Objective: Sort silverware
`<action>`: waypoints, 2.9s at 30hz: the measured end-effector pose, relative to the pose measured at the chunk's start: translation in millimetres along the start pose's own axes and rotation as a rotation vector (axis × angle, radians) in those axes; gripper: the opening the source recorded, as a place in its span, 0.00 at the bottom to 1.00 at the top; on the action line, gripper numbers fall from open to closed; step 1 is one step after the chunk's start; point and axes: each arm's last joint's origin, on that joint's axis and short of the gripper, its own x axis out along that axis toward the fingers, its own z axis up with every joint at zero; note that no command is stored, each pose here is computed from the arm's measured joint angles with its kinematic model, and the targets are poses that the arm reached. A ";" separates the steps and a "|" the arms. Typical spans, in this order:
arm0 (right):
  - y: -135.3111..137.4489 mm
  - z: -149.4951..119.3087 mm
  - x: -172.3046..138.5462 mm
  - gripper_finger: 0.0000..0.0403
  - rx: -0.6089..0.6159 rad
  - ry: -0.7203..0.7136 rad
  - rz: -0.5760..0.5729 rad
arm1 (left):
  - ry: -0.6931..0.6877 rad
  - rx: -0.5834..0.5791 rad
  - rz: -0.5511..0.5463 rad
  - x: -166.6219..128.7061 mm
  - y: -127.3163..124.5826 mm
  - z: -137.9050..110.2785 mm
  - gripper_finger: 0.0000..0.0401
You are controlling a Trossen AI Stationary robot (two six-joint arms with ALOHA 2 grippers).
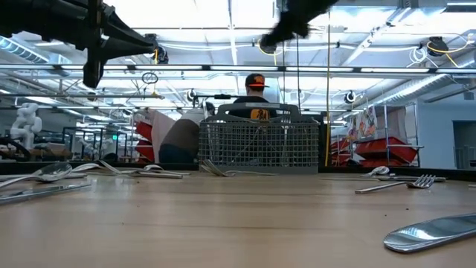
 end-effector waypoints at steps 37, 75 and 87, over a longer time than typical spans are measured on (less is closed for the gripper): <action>141.8 -194.3 -9.9 0.34 -0.091 0.502 0.519 | 0.081 0.105 -0.028 -0.1 1.8 -4.7 0.12; 144.8 -171.0 17.5 0.00 -0.122 0.789 0.213 | 0.130 0.173 0.049 -0.9 10.0 -10.9 0.12; 99.2 -52.7 -12.9 0.00 -0.281 0.654 -0.051 | 0.131 0.176 0.051 -0.9 10.2 -11.0 0.12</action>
